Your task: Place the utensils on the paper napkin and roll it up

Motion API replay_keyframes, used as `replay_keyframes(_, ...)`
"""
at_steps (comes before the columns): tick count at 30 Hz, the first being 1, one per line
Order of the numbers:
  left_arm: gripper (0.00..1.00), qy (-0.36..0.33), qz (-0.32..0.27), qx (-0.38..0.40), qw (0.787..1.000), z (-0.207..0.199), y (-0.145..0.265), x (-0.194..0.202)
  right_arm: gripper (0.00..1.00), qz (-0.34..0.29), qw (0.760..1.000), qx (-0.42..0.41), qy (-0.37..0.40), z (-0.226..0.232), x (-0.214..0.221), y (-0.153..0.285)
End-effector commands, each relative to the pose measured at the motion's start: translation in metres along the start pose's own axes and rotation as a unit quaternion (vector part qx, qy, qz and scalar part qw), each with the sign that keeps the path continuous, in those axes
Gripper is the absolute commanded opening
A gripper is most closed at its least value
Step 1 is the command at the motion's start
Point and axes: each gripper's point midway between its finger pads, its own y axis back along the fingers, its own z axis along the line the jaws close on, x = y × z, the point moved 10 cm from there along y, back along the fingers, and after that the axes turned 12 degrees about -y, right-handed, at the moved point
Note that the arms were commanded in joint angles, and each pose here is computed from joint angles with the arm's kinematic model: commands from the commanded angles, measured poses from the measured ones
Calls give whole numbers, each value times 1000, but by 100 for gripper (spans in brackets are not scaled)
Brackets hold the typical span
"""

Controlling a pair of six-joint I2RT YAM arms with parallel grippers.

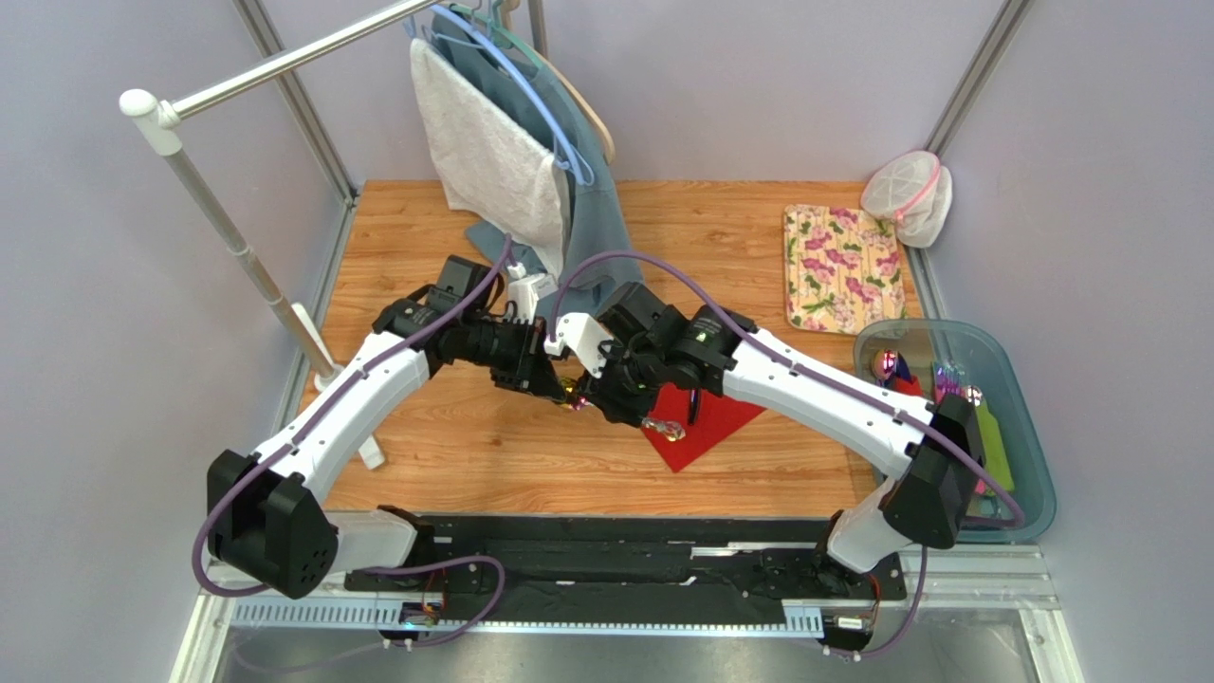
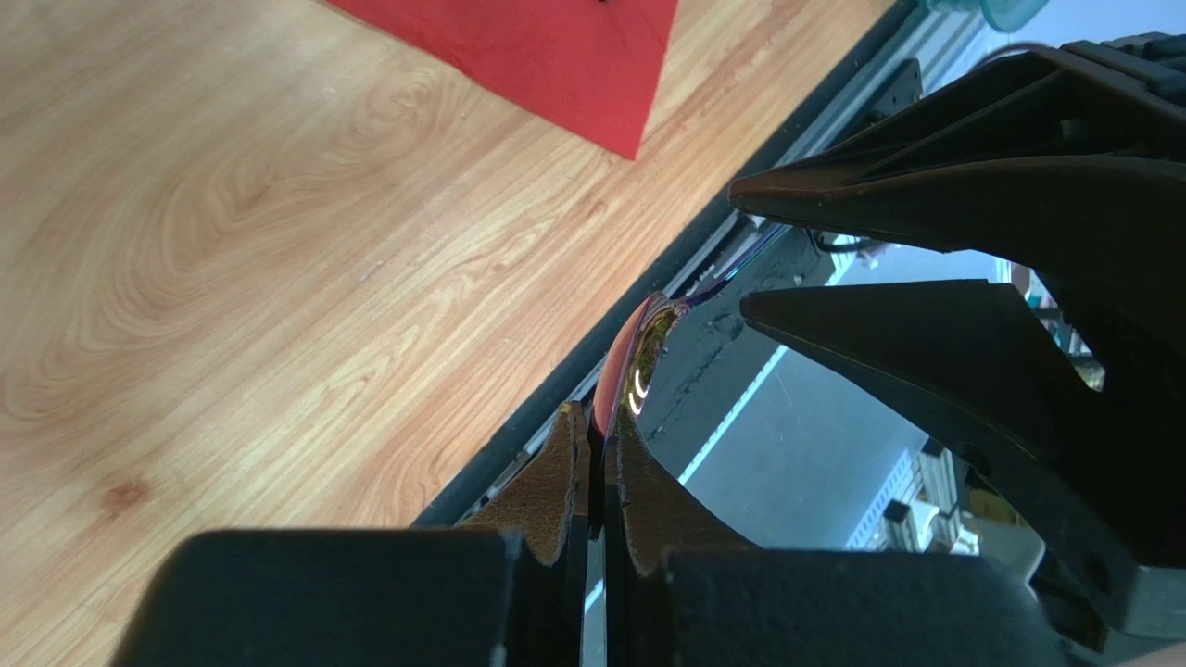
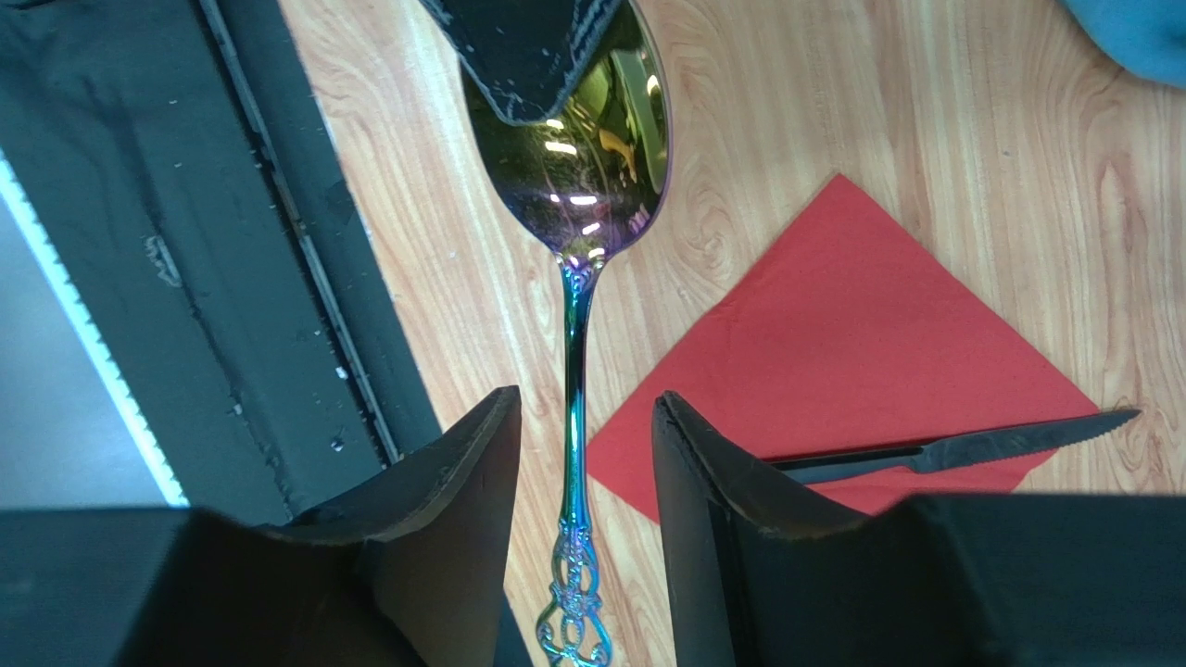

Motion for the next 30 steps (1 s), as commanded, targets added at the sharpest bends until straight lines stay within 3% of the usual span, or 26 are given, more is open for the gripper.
replay_keyframes(1, 0, 14, -15, -4, 1000, 0, 5, -2, 43, -31, 999, 18, 20, 1, -20, 11)
replay_keyframes(23, 0, 30, -16, 21, 999, -1, 2, 5, 41, -17, 998, 26, 53, 9, -25, -15)
replay_keyframes(26, 0, 28, -20, 20, 999, -1, 3, 5, 36, -14, 998, 25, 53, 9, -26, -17)
replay_keyframes(30, 0, 27, -20, 18, 999, -2, 3, 7, 16, -17, 998, 26, 55, 9, -28, -17)
